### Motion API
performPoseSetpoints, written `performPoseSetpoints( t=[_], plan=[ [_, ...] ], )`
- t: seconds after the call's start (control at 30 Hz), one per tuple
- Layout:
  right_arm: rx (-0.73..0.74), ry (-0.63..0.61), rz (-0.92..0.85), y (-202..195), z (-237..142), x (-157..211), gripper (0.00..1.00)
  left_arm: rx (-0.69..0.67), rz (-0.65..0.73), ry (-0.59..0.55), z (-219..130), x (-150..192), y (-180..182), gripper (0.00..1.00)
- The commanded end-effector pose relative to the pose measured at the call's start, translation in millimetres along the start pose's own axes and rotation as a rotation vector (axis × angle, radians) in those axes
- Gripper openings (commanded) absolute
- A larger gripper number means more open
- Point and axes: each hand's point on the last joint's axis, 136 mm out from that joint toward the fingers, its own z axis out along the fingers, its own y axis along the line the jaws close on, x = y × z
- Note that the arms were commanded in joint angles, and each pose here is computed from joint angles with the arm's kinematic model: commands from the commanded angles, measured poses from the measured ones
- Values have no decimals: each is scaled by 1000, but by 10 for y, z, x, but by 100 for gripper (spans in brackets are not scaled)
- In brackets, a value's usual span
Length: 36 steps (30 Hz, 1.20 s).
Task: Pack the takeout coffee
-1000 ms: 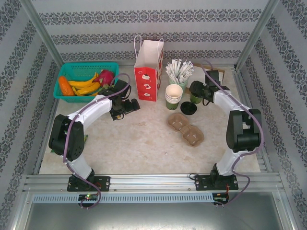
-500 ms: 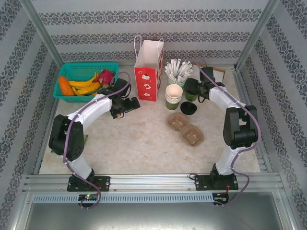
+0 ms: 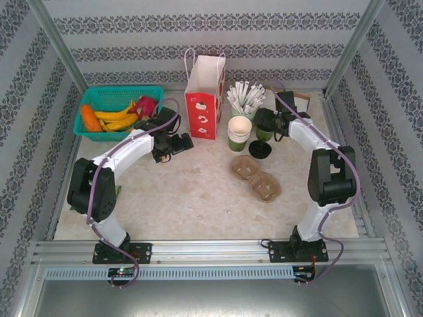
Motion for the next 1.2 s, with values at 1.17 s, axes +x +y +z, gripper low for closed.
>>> performPoseSetpoints(
  t=[1.17],
  plan=[
    [141,-434,-22,-537,-1683,-34,98,57,384,-363,-1387,-1597,-999,99]
  ],
)
